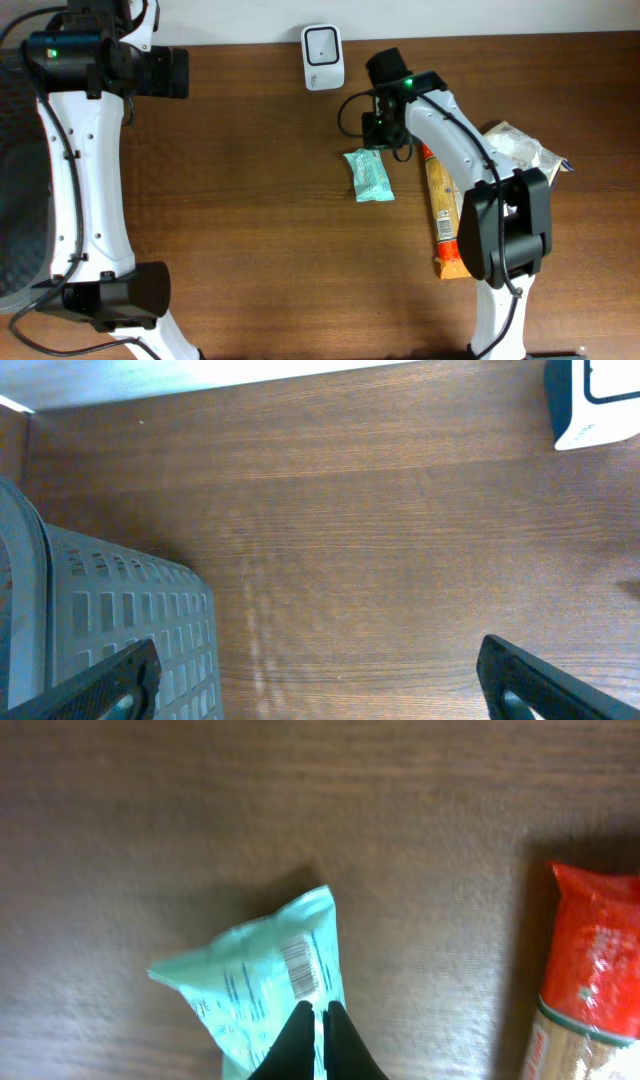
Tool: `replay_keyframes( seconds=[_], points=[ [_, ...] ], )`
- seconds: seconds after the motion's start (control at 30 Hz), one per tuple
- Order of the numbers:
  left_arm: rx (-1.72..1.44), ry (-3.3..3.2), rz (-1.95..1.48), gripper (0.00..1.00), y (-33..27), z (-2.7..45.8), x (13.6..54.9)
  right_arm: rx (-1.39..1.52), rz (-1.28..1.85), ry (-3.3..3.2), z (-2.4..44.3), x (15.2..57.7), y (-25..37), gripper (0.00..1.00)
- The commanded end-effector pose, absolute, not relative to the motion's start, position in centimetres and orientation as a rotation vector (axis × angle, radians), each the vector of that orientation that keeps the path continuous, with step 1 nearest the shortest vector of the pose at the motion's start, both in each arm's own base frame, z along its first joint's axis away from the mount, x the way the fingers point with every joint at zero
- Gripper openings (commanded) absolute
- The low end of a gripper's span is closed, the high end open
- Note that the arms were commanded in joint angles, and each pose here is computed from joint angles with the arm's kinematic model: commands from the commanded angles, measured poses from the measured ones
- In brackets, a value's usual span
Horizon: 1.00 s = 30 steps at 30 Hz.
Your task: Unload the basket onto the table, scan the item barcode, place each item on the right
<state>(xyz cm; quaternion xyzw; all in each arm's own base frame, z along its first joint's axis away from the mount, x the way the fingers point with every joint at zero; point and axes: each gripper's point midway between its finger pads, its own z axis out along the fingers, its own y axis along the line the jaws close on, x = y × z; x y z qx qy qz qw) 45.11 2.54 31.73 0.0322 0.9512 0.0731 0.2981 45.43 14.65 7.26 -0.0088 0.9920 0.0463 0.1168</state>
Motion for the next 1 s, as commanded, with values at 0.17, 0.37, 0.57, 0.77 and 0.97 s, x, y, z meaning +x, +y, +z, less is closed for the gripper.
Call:
replay_keyframes(
  seconds=[0.17, 0.37, 0.57, 0.77, 0.97],
  points=[
    [0.102, 2.501, 0.198, 0.99, 2.5, 32.7, 44.8, -0.222, 0.217, 3.020, 0.8, 42.5, 20.1, 0.04],
    [0.102, 2.501, 0.198, 0.99, 2.5, 32.7, 44.8, -0.729, 0.509, 2.961, 1.2, 39.1, 26.4, 0.06],
    [0.102, 2.501, 0.198, 0.99, 2.5, 32.7, 44.8, -0.666, 0.500, 2.870, 11.6, 43.3, 19.0, 0.41],
    [0.102, 2.501, 0.198, 0.99, 2.5, 32.7, 44.8, -0.466, 0.696, 3.029, 6.3, 42.2, 8.5, 0.69],
    [0.102, 2.501, 0.198, 0.99, 2.5, 32.7, 44.8, -0.475, 0.800, 2.981, 2.7, 41.8, 8.5, 0.69]
  ],
)
